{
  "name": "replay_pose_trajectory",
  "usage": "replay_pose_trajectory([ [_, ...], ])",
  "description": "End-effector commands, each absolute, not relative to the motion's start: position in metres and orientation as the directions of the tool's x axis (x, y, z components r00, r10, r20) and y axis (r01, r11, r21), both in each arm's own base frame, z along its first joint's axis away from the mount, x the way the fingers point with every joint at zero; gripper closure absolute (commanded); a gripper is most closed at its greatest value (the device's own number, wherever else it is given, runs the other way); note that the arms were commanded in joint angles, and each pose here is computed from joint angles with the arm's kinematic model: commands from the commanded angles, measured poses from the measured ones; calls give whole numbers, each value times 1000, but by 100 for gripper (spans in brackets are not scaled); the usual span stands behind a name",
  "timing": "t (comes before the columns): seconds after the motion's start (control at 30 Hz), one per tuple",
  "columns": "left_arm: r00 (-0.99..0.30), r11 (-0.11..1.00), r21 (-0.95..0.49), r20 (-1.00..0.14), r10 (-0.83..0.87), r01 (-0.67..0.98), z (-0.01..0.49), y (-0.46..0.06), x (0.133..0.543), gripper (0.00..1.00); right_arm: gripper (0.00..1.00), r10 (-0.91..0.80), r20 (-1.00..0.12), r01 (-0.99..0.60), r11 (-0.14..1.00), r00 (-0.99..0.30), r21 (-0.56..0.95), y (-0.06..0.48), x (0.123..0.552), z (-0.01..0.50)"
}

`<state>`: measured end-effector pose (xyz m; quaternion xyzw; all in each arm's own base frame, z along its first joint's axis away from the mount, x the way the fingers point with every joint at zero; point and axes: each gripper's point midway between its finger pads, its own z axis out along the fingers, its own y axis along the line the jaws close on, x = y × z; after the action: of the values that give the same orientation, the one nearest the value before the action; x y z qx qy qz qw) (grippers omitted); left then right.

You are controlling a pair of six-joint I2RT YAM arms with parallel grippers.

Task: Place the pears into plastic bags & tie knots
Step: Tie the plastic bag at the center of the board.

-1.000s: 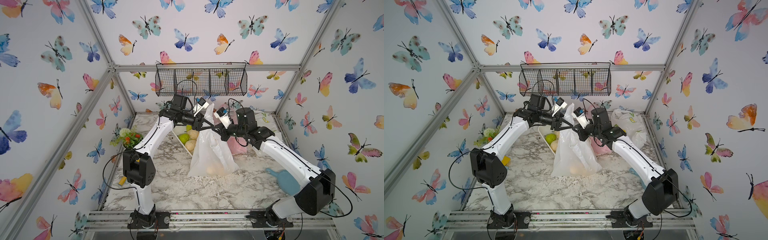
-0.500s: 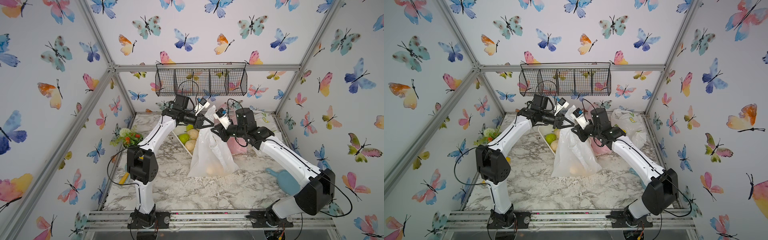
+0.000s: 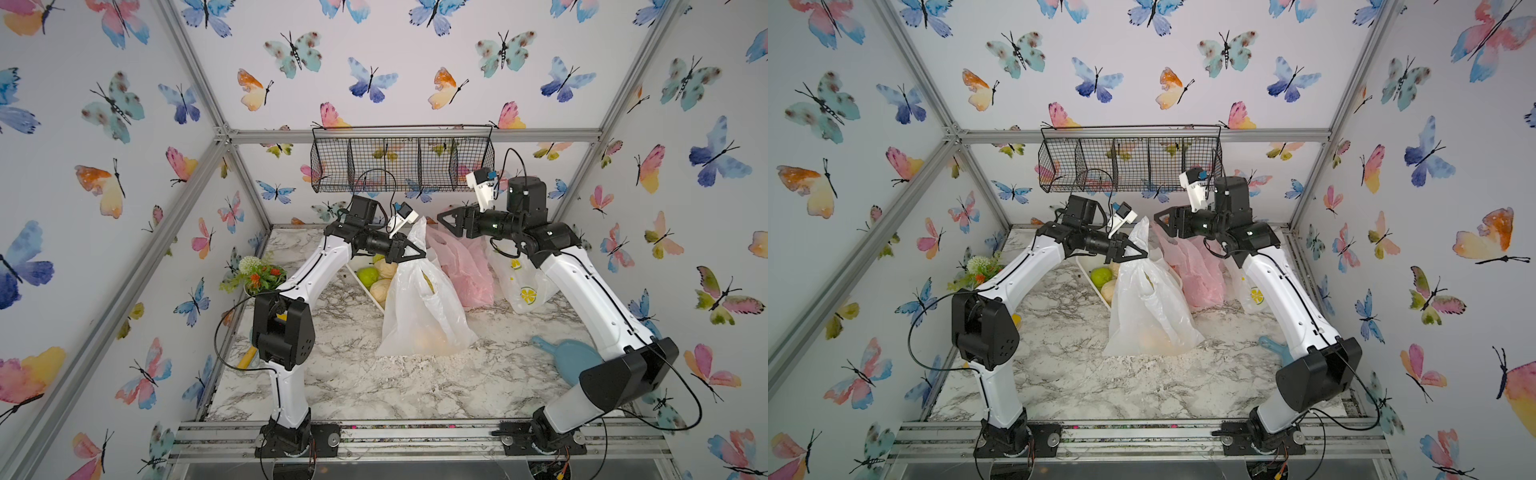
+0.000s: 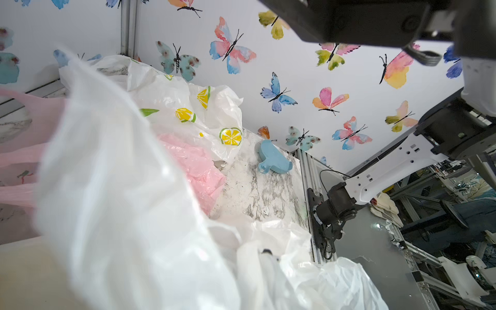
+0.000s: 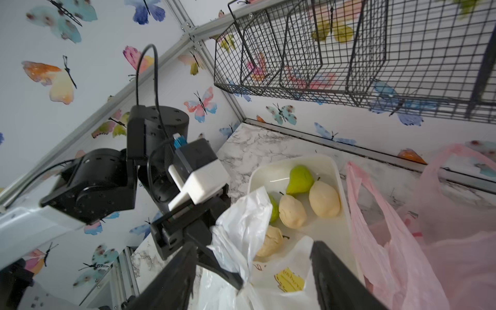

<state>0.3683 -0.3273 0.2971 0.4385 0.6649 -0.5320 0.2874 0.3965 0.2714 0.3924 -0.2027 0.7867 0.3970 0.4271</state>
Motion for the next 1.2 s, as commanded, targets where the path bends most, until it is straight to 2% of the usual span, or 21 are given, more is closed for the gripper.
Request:
replay_pose_trajectory([
  [0.0, -378, 9, -388, -890, 256, 921, 321, -326, 357, 84, 27, 19, -701, -565, 577, -713, 590, 286, 398, 362],
  [0.23, -377, 12, -387, -889, 259, 922, 322, -329, 357, 84, 29, 3, -680, -559, 566, -733, 606, 297, 414, 344],
  [0.4, -382, 20, -391, -886, 265, 920, 319, -332, 359, 84, 30, 9, -671, -579, 495, -742, 647, 314, 416, 350],
  [0.6, -378, 21, -387, -887, 266, 922, 320, -332, 357, 84, 34, 0, -634, -563, 460, -773, 686, 329, 424, 336],
  [0.67, -381, 24, -389, -885, 268, 921, 319, -331, 356, 84, 38, 8, -633, -563, 446, -774, 695, 332, 426, 337],
  [0.8, -389, 49, -392, -877, 282, 919, 314, -330, 358, 84, 71, 37, -670, -584, 456, -741, 672, 327, 426, 349],
  [0.87, -401, 65, -400, -870, 288, 914, 310, -327, 360, 82, 82, 51, -701, -605, 465, -711, 647, 319, 421, 355],
  [1.0, -421, 84, -414, -864, 276, 906, 308, -320, 362, 76, 89, 86, -737, -622, 478, -670, 621, 300, 411, 362],
  [1.17, -420, 54, -420, -871, 255, 906, 317, -321, 358, 76, 94, 83, -743, -620, 493, -664, 610, 293, 405, 357],
])
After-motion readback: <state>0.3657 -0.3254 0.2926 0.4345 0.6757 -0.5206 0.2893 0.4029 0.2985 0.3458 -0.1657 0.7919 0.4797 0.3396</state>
